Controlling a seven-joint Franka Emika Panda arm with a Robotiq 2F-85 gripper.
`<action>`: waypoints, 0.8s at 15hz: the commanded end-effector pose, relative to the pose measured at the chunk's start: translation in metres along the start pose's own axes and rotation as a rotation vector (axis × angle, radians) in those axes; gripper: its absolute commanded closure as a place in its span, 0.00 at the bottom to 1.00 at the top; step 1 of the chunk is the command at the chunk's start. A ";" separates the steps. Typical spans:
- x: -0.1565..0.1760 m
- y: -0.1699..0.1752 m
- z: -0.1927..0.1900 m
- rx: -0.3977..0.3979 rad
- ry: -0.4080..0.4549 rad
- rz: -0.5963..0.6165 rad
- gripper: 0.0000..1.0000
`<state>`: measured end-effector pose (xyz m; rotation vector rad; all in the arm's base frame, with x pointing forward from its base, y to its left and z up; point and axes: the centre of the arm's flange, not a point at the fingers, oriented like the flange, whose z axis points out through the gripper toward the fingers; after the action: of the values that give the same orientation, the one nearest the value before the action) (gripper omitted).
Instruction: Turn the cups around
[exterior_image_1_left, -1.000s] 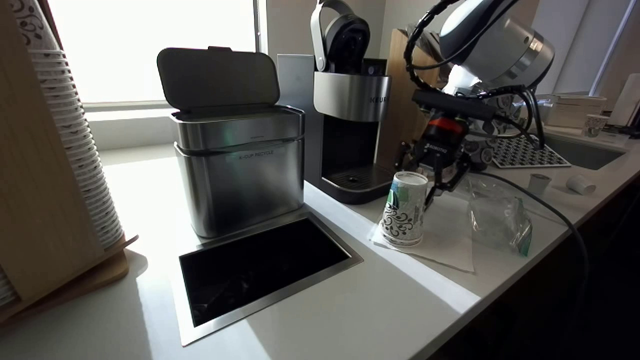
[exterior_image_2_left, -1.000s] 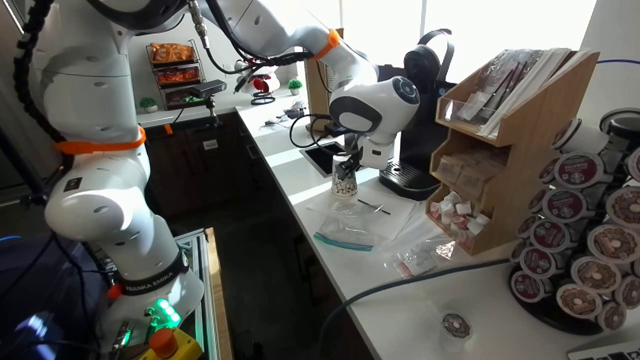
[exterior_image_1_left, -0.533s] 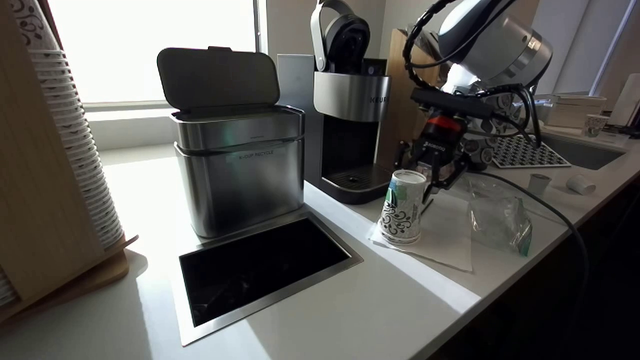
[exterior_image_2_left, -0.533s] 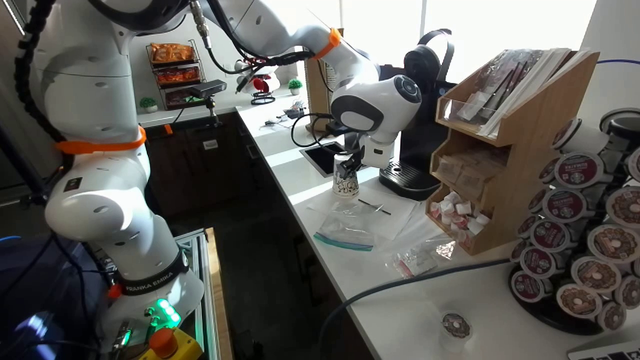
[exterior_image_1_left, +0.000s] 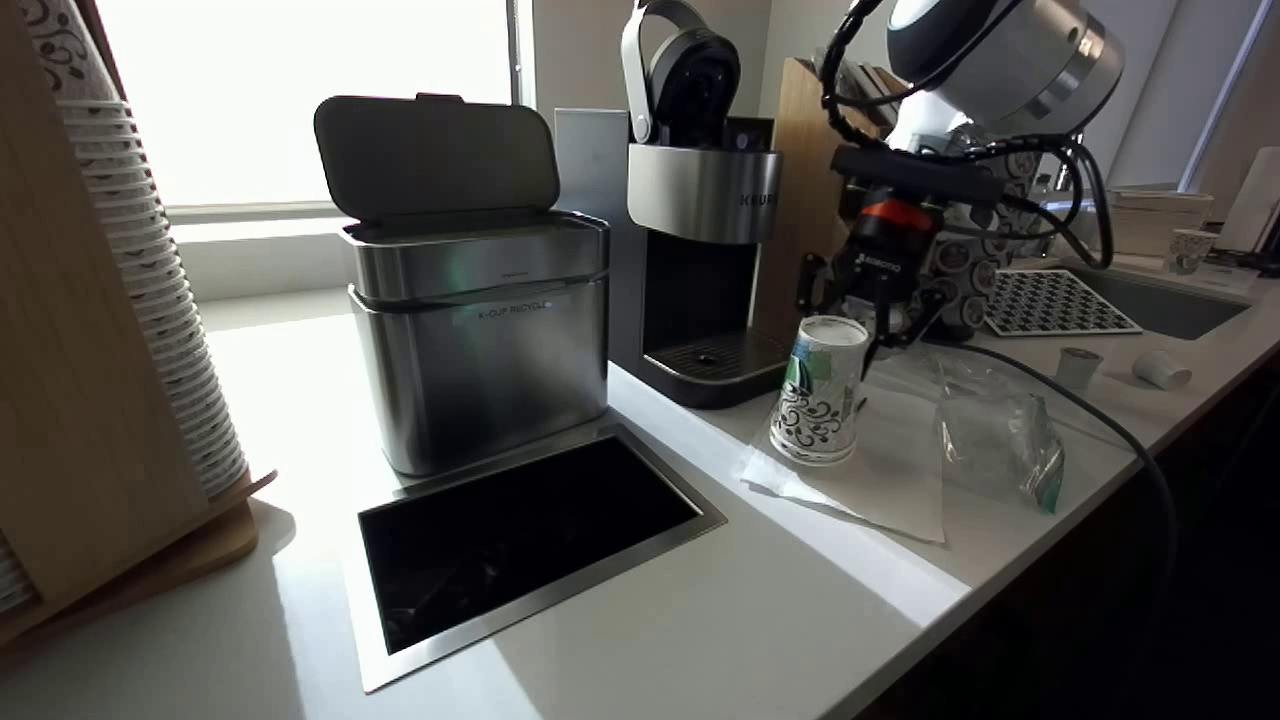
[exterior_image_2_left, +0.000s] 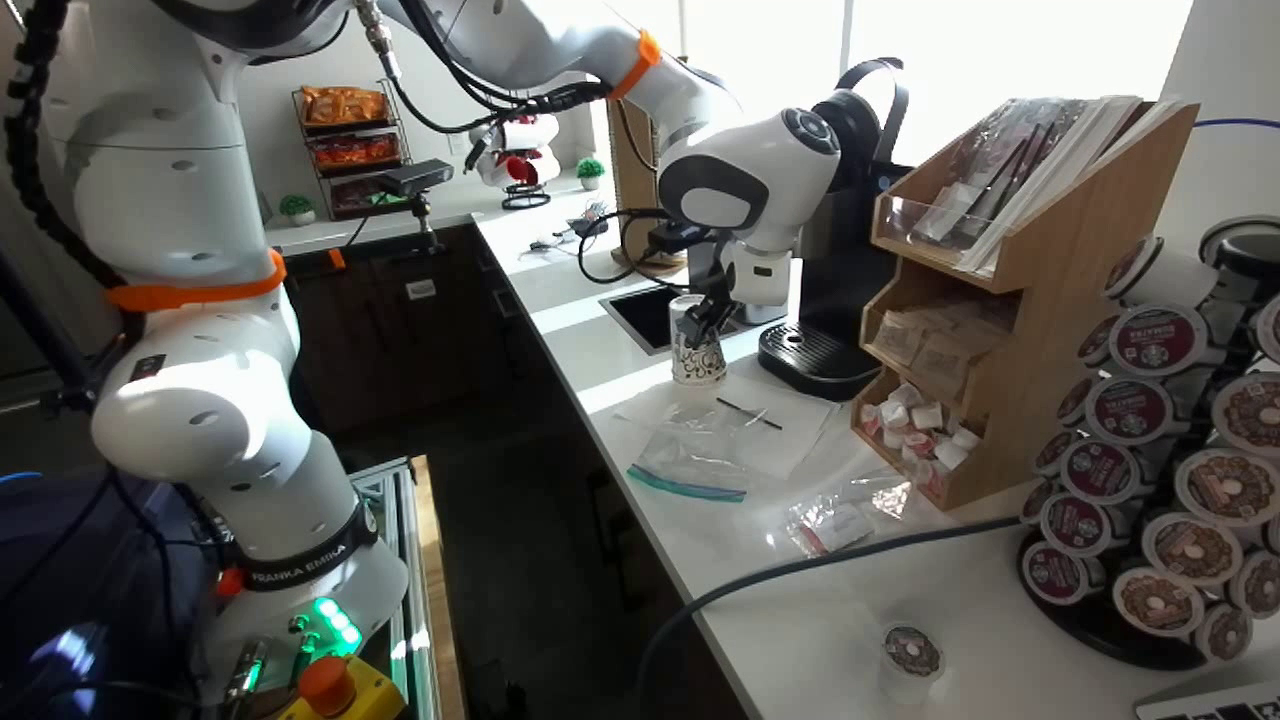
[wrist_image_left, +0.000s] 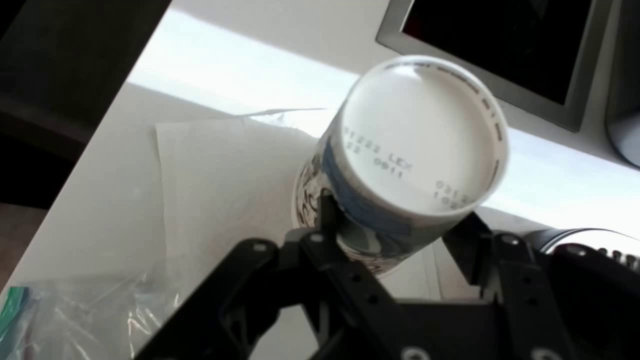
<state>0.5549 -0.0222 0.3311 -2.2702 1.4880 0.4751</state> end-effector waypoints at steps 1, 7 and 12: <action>-0.023 0.008 -0.021 -0.072 0.084 -0.041 0.69; -0.031 0.017 -0.036 -0.188 0.261 -0.081 0.69; -0.025 0.022 -0.037 -0.252 0.365 -0.081 0.69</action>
<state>0.5394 -0.0289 0.3720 -2.6639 1.5256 0.2613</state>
